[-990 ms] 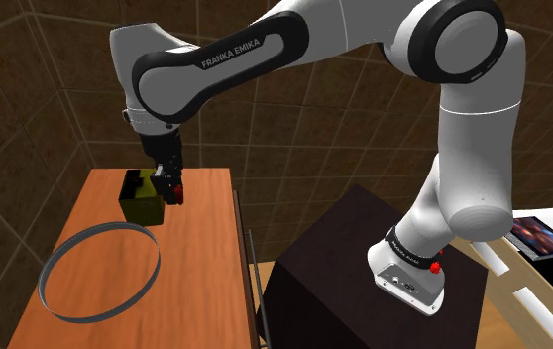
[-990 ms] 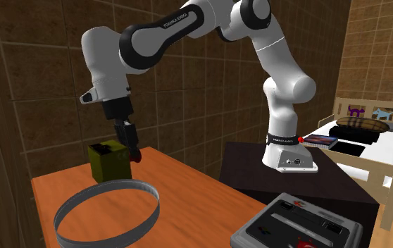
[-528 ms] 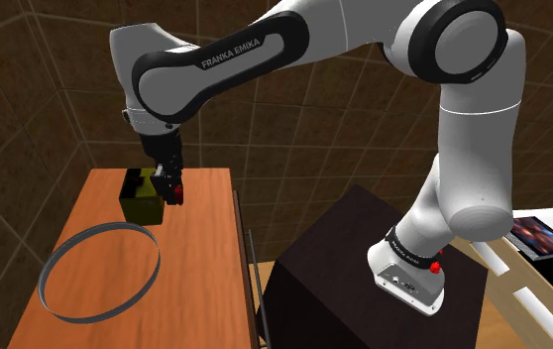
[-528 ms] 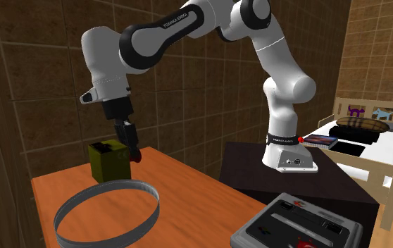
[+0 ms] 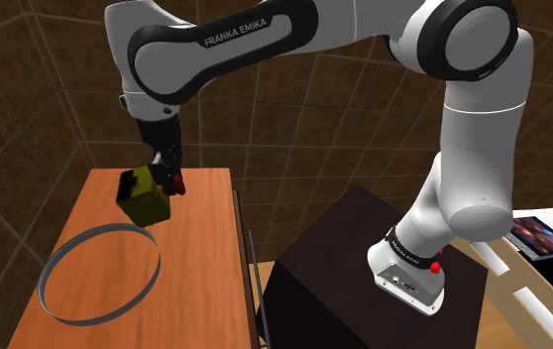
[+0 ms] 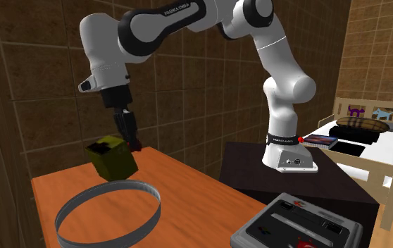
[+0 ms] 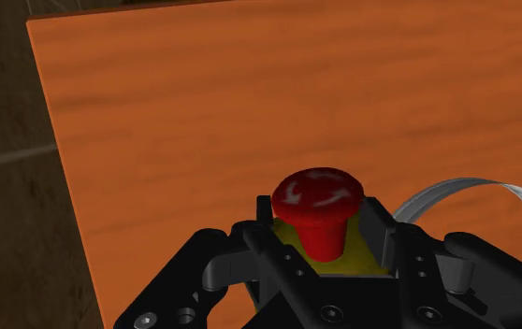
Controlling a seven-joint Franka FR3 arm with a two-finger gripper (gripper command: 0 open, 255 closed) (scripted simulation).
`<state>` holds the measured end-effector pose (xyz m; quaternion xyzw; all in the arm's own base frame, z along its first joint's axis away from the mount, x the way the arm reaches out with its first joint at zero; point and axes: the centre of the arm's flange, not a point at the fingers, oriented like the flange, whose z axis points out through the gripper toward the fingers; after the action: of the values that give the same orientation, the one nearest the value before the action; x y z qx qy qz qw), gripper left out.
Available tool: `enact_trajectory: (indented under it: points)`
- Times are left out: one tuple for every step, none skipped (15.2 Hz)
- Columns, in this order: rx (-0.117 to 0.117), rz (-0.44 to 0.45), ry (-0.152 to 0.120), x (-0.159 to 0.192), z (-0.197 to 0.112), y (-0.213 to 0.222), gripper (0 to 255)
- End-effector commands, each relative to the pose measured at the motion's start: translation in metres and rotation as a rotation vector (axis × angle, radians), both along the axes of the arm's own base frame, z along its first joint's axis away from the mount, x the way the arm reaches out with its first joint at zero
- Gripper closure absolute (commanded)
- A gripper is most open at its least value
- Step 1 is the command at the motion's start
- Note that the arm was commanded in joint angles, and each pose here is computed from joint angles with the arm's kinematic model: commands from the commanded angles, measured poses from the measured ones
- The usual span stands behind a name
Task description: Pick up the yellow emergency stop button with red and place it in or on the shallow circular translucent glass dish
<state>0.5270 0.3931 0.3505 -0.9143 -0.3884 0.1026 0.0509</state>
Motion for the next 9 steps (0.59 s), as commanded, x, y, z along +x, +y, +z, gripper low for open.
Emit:
enact_trajectory:
  points:
    - [0.0,0.0,0.0,0.0,0.01,0.001,255]
    - [0.0,0.0,0.0,0.0,0.016,0.001,255]
    - [0.0,0.0,0.0,0.0,0.021,0.001,255]
    - [0.0,0.0,0.0,0.0,0.026,0.001,255]
    - [0.0,0.0,0.0,0.0,0.031,0.001,255]
    - [0.0,0.0,0.0,0.0,0.037,0.001,255]
    - [0.0,0.0,0.0,0.0,0.042,0.001,255]
    - [0.0,0.0,0.0,0.0,0.047,0.001,255]
    - [0.0,0.0,0.0,0.0,0.053,0.001,255]
